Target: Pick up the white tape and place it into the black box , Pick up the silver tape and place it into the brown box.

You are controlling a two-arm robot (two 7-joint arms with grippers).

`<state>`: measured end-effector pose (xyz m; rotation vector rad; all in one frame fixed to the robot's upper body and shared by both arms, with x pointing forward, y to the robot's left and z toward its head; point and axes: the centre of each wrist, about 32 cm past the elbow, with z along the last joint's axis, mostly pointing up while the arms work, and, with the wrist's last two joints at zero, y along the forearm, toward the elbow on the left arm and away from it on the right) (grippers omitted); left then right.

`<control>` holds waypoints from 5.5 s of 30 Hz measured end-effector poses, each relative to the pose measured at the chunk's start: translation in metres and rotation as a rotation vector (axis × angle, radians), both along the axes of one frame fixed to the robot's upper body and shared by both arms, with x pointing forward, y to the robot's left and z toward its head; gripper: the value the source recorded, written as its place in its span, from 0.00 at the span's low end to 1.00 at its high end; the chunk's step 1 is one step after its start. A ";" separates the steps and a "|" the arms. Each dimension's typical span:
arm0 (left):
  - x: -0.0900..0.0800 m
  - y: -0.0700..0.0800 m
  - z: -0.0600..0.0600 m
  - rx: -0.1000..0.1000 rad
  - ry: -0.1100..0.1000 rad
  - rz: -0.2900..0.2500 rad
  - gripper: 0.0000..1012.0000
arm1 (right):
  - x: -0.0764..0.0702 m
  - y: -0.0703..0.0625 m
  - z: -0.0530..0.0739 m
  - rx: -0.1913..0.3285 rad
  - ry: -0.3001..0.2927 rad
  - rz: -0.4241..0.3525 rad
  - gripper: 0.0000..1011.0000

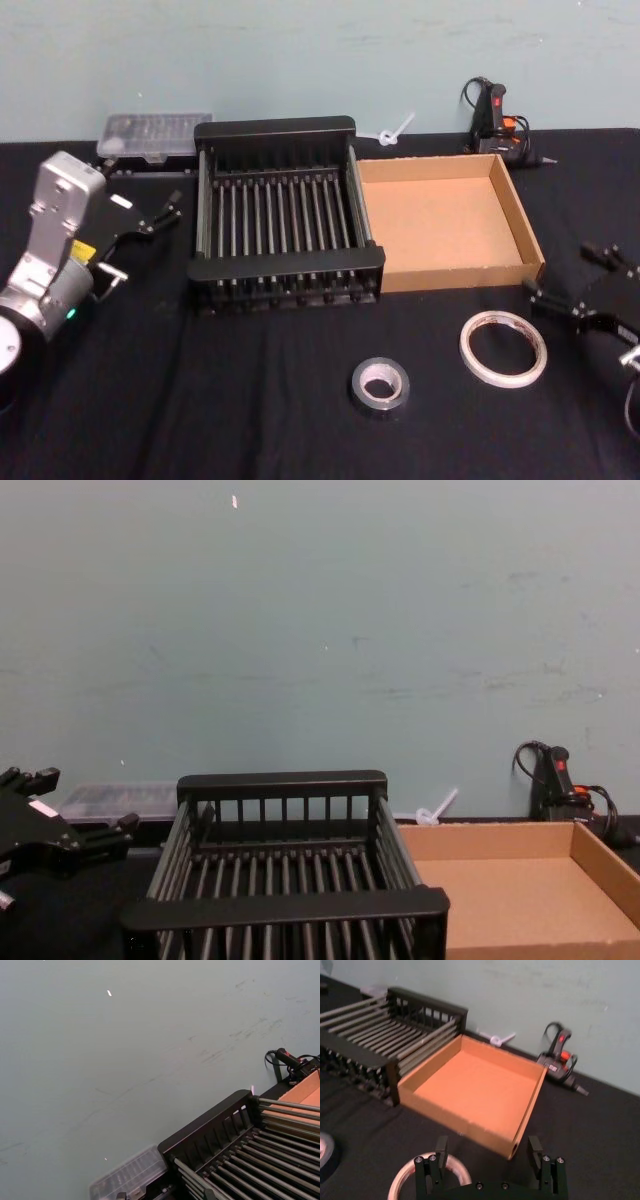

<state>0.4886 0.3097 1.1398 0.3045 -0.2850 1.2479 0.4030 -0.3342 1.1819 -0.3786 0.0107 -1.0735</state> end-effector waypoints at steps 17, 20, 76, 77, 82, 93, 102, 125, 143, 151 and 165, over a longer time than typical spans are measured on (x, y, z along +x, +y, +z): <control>0.000 0.000 0.000 0.000 0.000 0.000 0.99 | -0.002 0.008 -0.020 -0.014 0.135 0.025 0.99; 0.000 0.000 0.000 0.000 0.000 0.000 0.99 | 0.001 0.009 -0.023 -0.014 0.154 0.023 0.99; 0.000 0.000 0.000 0.000 0.000 0.000 0.99 | 0.019 0.013 -0.041 0.010 0.249 -0.010 0.99; 0.000 0.000 0.000 0.000 0.000 0.000 0.99 | 0.019 0.013 -0.040 0.009 0.248 -0.010 0.99; 0.000 0.000 0.000 0.000 0.000 0.000 0.99 | 0.019 0.014 -0.040 0.008 0.242 -0.006 0.99; 0.000 0.000 0.000 0.000 0.000 0.000 0.99 | 0.019 0.014 -0.040 0.010 0.240 -0.003 0.99; 0.000 0.000 0.000 0.000 0.000 0.000 0.99 | 0.019 0.014 -0.041 0.009 0.242 -0.002 0.99; 0.000 0.000 0.000 0.000 0.000 0.000 0.99 | 0.019 0.014 -0.041 0.008 0.243 -0.002 0.86; 0.000 0.000 0.000 0.000 0.000 0.000 0.99 | 0.019 0.014 -0.041 0.009 0.242 -0.003 0.30; 0.000 0.000 0.000 0.000 0.000 0.000 0.99 | 0.019 0.014 -0.041 0.009 0.242 -0.003 0.10; 0.000 0.000 0.000 0.000 0.000 0.000 0.99 | 0.019 0.014 -0.041 0.009 0.242 -0.003 0.09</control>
